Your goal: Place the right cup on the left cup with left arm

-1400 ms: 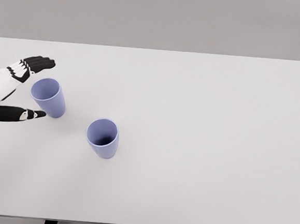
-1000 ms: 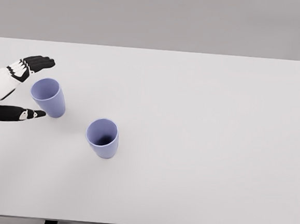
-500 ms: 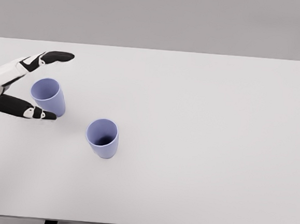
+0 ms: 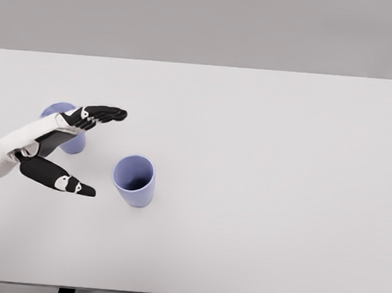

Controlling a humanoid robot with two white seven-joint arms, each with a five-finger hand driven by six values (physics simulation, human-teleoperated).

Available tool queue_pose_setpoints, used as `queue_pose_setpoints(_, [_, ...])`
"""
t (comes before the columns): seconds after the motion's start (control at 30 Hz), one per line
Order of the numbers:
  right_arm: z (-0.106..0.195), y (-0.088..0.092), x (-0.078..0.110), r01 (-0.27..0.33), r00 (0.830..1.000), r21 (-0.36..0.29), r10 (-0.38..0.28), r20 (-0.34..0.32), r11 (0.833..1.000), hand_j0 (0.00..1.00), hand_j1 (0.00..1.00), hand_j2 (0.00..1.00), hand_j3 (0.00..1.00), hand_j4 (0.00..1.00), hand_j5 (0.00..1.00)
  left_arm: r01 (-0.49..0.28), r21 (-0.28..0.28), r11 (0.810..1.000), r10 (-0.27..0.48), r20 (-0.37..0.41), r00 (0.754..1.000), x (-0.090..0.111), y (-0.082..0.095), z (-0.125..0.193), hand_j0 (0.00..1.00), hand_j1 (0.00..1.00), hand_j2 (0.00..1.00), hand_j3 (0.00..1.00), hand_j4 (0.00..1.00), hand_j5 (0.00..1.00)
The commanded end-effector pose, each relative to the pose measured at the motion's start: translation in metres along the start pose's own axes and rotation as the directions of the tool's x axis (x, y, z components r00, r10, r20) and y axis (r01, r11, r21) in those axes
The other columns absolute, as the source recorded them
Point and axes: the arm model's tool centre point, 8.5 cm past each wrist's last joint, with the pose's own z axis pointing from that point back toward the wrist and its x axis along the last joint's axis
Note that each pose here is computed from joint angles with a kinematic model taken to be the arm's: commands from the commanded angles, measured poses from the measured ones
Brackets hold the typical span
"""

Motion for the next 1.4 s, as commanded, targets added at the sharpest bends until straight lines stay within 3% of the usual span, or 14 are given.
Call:
queue_pose_setpoints(0.0, [0.0, 0.0, 0.0, 0.0, 1.0, 0.0, 0.0, 0.0, 1.0, 1.0, 1.0, 1.0, 1.0, 1.0, 1.0, -0.066, 0.013, 0.998, 0.066, -0.039, 0.997, -0.009, -0.004, -0.002, 1.0, 1.0, 1.0, 1.0, 1.0, 1.0])
queue_pose_setpoints(0.1, [0.0, 0.0, 0.0, 0.0, 1.0, 0.0, 0.0, 0.0, 1.0, 1.0, 1.0, 1.0, 1.0, 1.0, 1.0, -0.135, 0.023, 0.991, 0.137, -0.138, 0.981, -0.021, -0.008, 0.0, 1.0, 1.0, 1.0, 1.0, 1.0, 1.0])
queue_pose_setpoints(0.2, [0.0, 0.0, 0.0, 0.0, 1.0, 0.0, 0.0, 0.0, 1.0, 1.0, 1.0, 1.0, 1.0, 1.0, 1.0, -0.188, 0.042, 0.981, 0.193, -0.181, 0.964, -0.03, -0.012, -0.003, 1.0, 1.0, 1.0, 1.0, 1.0, 1.0])
queue_pose_setpoints(0.53, [0.0, 0.0, 0.0, 0.0, 1.0, 0.0, 0.0, 0.0, 1.0, 1.0, 1.0, 1.0, 1.0, 1.0, 1.0, -0.263, 0.089, 0.961, 0.272, -0.114, 0.955, -0.039, -0.028, -0.009, 1.0, 1.0, 1.0, 1.0, 1.0, 1.0])
queue_pose_setpoints(0.73, [0.0, 0.0, 0.0, 0.0, 1.0, 0.0, 0.0, 0.0, 1.0, 1.0, 1.0, 1.0, 1.0, 1.0, 1.0, -0.287, 0.152, 0.946, 0.304, -0.107, 0.947, -0.047, -0.029, 0.0, 1.0, 1.0, 1.0, 1.0, 1.0, 1.0])
queue_pose_setpoints(1.07, [0.0, 0.0, 0.0, 0.0, 1.0, 0.0, 0.0, 0.0, 1.0, 1.0, 1.0, 1.0, 1.0, 1.0, 1.0, -0.34, 0.21, 0.917, 0.378, -0.176, 0.909, -0.066, -0.03, 0.006, 1.0, 1.0, 1.0, 1.0, 1.0, 1.0])
queue_pose_setpoints(1.37, [0.0, 0.0, 0.0, 0.0, 1.0, 0.0, 0.0, 0.0, 1.0, 1.0, 1.0, 1.0, 1.0, 1.0, 1.0, -0.322, 0.233, 0.918, 0.368, -0.195, 0.909, -0.069, -0.035, 0.016, 1.0, 1.0, 1.0, 1.0, 1.0, 1.0])
